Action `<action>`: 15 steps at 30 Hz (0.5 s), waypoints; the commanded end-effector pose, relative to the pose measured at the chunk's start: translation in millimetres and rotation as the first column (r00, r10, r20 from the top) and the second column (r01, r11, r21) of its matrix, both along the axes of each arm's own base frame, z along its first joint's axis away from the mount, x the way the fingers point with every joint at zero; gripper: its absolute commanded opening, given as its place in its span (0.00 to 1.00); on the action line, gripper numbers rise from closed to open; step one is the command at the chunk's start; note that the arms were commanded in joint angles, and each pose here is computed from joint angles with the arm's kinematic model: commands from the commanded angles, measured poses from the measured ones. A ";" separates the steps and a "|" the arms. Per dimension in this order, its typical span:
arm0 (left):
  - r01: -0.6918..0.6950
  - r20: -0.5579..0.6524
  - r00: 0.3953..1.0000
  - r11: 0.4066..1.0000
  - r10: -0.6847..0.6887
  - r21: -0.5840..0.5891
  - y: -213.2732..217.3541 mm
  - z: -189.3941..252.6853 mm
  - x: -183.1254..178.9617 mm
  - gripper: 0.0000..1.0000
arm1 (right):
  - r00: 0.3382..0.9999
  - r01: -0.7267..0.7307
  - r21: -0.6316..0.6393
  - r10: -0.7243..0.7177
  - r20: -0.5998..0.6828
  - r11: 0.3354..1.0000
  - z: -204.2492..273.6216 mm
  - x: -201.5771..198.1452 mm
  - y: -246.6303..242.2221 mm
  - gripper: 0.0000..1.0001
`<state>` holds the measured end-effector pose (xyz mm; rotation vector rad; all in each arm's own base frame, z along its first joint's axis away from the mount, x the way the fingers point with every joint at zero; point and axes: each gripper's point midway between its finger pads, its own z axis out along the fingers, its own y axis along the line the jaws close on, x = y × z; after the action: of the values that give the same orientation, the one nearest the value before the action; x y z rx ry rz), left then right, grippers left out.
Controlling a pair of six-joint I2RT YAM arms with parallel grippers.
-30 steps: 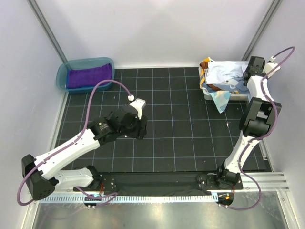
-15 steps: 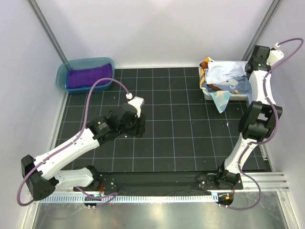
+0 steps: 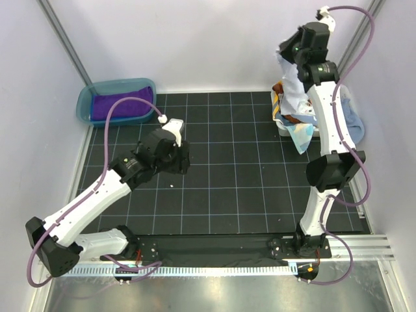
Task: Fold and stack the towels
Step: Grab crumpled towel, then move the towel to the center of the board
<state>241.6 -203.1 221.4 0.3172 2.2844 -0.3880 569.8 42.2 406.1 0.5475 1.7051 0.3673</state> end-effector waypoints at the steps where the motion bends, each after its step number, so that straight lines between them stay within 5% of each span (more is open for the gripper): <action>1: -0.009 0.031 0.999 1.000 0.009 -0.020 5.4 16.3 5.8 0.56 | 0.979 -0.176 0.020 0.172 0.110 0.984 41.3 -9.4 56.5 0.01; 9: -0.099 0.015 0.995 0.994 0.100 -0.043 24.1 15.9 17.9 0.56 | 0.902 -0.407 -0.021 0.406 0.146 0.913 55.3 -42.9 155.3 0.01; 15: -0.205 0.010 0.978 0.973 0.207 -0.107 44.1 18.6 29.0 0.56 | 0.830 -0.550 -0.031 0.551 0.091 0.834 23.0 -83.8 220.2 0.01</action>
<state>266.5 -165.4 222.4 0.1099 2.2982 -0.3410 517.2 233.1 407.5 0.1266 1.8024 0.7109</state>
